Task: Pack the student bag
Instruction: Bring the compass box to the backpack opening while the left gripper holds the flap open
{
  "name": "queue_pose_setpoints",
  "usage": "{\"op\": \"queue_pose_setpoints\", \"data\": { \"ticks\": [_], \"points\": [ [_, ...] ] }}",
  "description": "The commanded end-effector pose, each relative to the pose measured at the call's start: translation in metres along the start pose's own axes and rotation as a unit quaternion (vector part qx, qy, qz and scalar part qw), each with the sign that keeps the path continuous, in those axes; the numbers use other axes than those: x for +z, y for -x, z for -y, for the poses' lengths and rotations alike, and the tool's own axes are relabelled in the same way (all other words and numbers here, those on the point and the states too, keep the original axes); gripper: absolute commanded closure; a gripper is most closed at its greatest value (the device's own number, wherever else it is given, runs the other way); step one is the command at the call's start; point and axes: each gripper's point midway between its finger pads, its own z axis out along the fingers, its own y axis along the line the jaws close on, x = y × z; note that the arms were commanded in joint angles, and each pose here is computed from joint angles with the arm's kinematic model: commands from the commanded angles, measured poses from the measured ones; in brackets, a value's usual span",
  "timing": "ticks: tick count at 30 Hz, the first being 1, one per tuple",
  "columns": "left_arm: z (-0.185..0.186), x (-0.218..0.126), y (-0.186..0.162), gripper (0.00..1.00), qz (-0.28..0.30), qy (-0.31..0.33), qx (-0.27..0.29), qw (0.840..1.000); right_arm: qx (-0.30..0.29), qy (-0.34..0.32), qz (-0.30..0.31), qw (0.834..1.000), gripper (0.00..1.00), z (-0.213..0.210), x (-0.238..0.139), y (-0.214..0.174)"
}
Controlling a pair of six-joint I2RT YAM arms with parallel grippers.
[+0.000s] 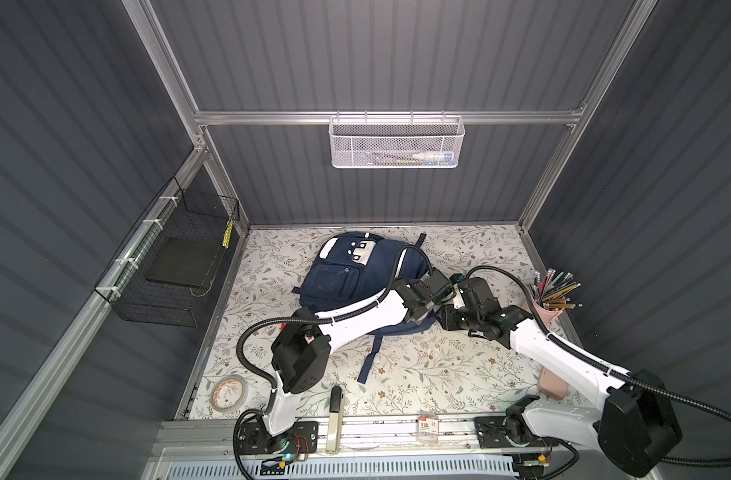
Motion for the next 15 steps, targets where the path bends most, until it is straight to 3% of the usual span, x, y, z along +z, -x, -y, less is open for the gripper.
{"op": "queue_pose_setpoints", "data": {
  "ticks": [1, 8, 15],
  "points": [
    [-0.041, -0.052, 0.034, 1.00, 0.064, -0.003, -0.064, 0.996, -0.018, 0.041, 0.034, 0.998, 0.60, -0.029, -0.006, 0.028],
    [-0.091, -0.106, 0.059, 1.00, 0.124, -0.058, -0.145, 0.980, -0.029, 0.084, 0.033, 0.996, 0.60, -0.072, 0.020, 0.061],
    [-0.105, -0.119, 0.069, 1.00, 0.145, -0.072, -0.163, 0.973, -0.002, 0.099, 0.008, 0.995, 0.61, -0.129, 0.068, 0.093]
  ]
}}
